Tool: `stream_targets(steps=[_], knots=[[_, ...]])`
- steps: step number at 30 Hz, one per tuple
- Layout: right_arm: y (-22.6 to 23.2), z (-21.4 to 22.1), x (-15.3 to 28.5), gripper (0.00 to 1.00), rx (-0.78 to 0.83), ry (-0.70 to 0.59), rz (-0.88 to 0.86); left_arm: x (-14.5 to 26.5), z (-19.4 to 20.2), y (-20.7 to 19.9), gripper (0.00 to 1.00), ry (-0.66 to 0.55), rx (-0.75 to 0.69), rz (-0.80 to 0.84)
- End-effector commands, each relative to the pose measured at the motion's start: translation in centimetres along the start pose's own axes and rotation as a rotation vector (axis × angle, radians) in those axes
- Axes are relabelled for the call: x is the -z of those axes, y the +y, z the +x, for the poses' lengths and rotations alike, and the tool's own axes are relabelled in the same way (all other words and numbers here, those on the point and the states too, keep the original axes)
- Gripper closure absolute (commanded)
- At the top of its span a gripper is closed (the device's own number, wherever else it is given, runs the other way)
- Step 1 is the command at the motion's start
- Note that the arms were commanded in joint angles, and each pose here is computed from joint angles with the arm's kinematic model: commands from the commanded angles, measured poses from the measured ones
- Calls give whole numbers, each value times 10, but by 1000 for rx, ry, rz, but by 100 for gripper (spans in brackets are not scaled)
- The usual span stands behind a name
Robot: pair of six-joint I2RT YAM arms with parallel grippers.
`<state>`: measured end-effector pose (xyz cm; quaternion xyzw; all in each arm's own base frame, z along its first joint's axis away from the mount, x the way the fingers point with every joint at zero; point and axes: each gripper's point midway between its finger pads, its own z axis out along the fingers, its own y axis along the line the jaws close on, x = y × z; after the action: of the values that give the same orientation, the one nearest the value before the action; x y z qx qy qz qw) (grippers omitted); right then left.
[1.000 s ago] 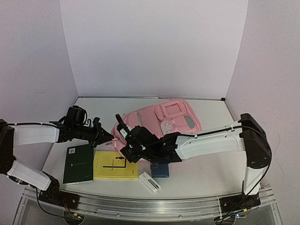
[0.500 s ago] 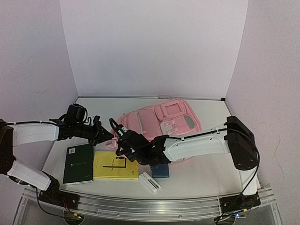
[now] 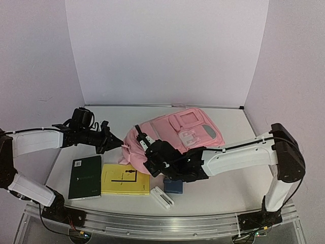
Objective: Pack the student bag
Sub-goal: Zip the student bag at the center of the board.
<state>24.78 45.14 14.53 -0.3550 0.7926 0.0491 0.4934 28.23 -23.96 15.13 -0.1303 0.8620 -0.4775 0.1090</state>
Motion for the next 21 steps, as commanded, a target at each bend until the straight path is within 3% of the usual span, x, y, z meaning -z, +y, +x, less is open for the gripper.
stream_targets(steps=[1,10,21], knots=[[-47,11,32,100,-12,37,108,14,-66,-7,100,-224,1,-4],[-70,15,63,100,-60,22,112,0,-104,10,100,-232,36,-15],[-84,14,90,100,-141,-3,75,-38,-152,5,100,-207,-80,24]])
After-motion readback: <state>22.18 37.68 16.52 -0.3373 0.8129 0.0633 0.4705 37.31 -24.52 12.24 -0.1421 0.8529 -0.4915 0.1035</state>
